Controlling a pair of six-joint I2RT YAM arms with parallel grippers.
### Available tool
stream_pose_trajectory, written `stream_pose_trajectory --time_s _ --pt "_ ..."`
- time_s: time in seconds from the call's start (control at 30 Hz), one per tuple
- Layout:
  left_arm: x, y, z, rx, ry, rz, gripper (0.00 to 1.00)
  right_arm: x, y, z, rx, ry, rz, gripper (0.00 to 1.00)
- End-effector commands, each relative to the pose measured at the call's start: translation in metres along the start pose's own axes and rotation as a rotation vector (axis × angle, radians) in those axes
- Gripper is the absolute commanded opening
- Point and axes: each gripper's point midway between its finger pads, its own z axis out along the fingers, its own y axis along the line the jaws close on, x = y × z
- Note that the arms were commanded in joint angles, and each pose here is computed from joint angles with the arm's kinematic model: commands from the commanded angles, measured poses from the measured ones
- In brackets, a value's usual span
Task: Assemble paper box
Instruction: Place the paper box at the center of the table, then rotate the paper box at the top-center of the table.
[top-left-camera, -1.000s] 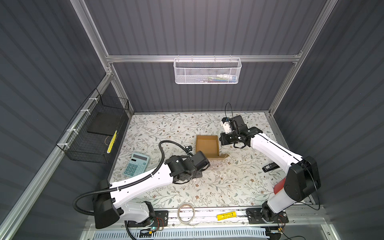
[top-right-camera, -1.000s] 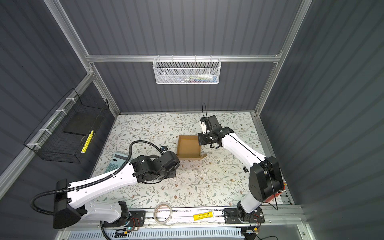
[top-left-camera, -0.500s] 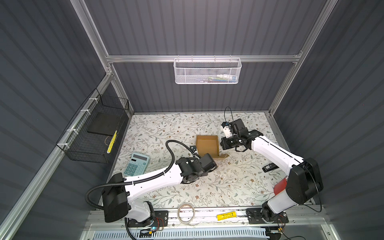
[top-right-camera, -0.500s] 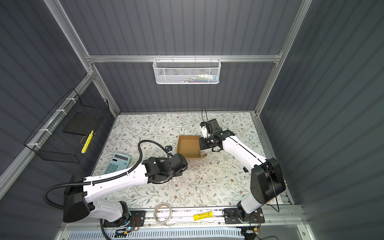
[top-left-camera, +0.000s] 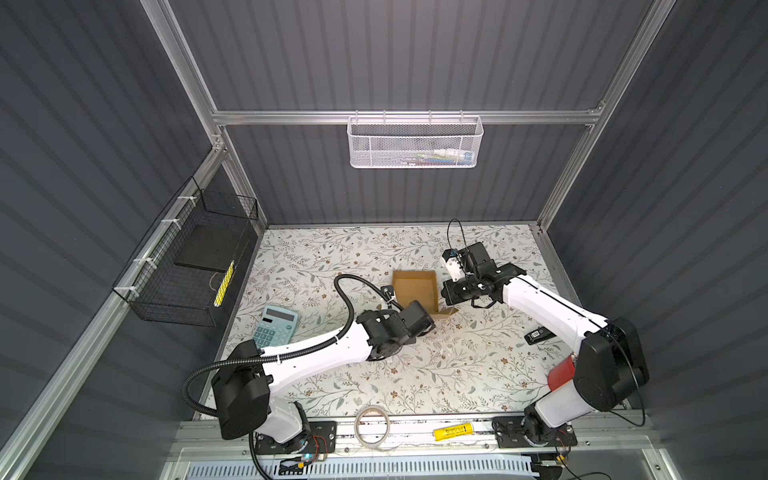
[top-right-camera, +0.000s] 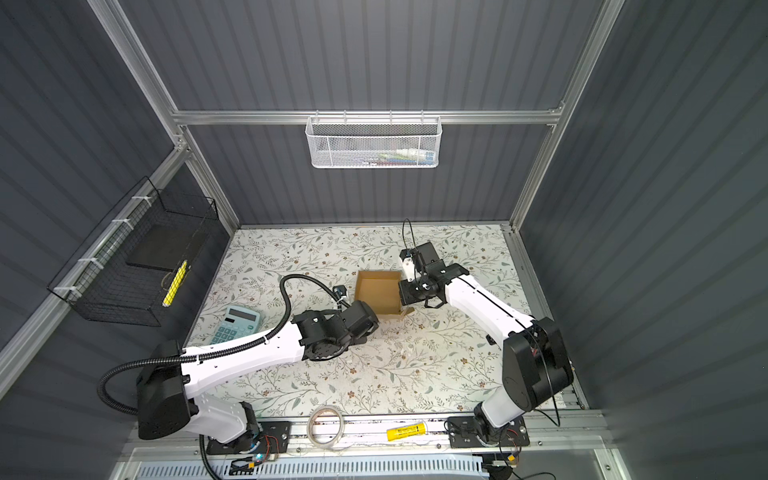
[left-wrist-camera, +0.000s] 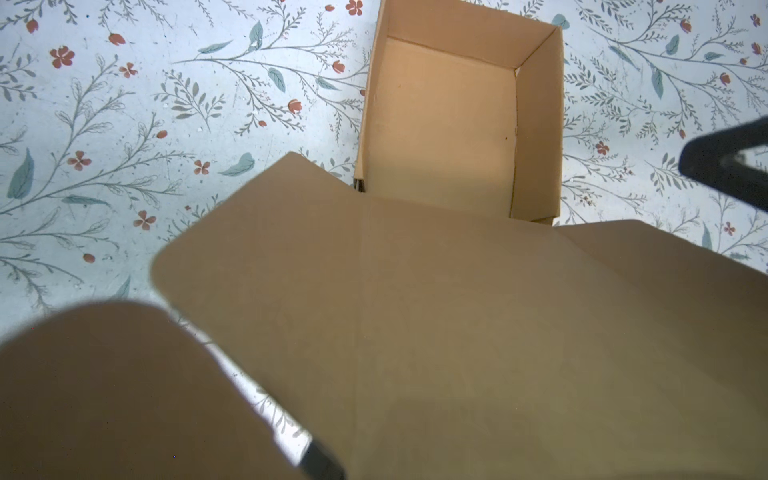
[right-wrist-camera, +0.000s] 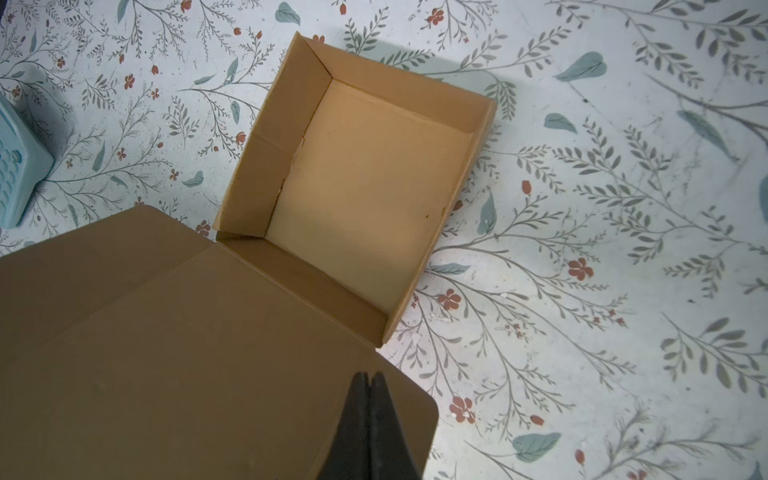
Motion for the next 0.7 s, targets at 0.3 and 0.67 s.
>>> stream_pose_trajectory --time_s 0.3,0.67 --pt "-0.039 0.008 0.015 -0.012 -0.052 0.010 0.27 0.007 0.001 -0.005 0.000 0.000 -0.019 0.00" --pt "-0.067 0.015 0.020 -0.015 -0.079 0.002 0.27 0.006 0.017 -0.002 -0.027 -0.002 -0.061 0.00"
